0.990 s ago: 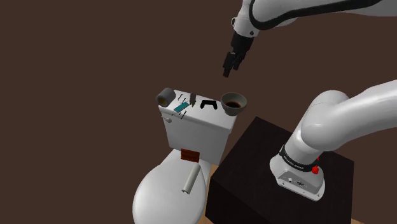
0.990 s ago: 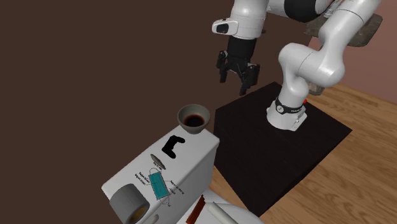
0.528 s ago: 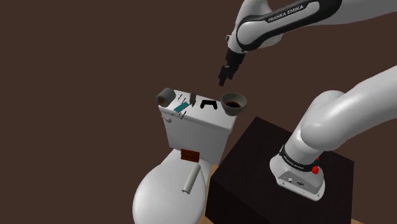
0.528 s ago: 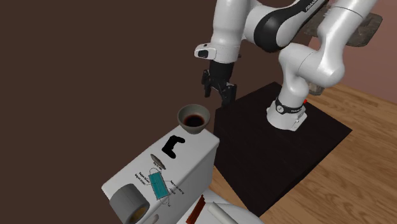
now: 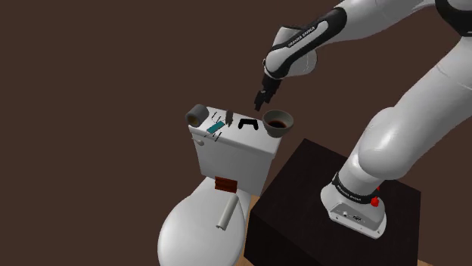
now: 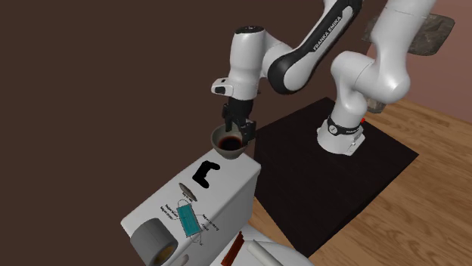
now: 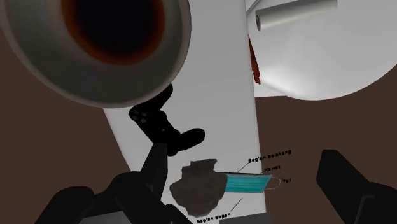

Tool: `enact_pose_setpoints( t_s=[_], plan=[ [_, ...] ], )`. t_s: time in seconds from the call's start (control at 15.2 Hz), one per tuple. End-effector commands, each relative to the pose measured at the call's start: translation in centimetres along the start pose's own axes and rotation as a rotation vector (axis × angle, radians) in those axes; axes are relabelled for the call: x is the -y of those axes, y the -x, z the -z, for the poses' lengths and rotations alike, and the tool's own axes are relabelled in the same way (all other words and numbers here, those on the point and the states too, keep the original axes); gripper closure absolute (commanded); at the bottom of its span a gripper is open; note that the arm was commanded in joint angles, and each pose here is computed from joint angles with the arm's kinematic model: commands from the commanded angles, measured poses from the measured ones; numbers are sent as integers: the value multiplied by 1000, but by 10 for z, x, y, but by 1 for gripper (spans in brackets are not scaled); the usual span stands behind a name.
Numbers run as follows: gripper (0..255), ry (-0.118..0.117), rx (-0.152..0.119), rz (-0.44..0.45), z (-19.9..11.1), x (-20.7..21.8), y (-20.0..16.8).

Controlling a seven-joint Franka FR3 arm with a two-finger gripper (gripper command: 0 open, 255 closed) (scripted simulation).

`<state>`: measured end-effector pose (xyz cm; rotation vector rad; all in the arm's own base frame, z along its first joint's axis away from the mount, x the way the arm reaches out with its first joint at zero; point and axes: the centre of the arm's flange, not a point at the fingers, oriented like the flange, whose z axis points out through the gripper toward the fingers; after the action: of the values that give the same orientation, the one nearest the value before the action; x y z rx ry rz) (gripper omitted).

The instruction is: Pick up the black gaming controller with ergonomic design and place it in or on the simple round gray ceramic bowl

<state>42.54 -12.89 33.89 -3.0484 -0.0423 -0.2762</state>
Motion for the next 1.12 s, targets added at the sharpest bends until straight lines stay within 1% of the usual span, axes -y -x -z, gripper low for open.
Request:
enact_pose_setpoints(
  t_s=[0.0, 0.79, 1.06],
  plan=[
    [0, 3, -5, -1, -21, -15, -3],
    [0, 7, -27, -6, -153, -94, -38],
    [0, 8, -28, -6, -174, -98, -40]
  ],
)
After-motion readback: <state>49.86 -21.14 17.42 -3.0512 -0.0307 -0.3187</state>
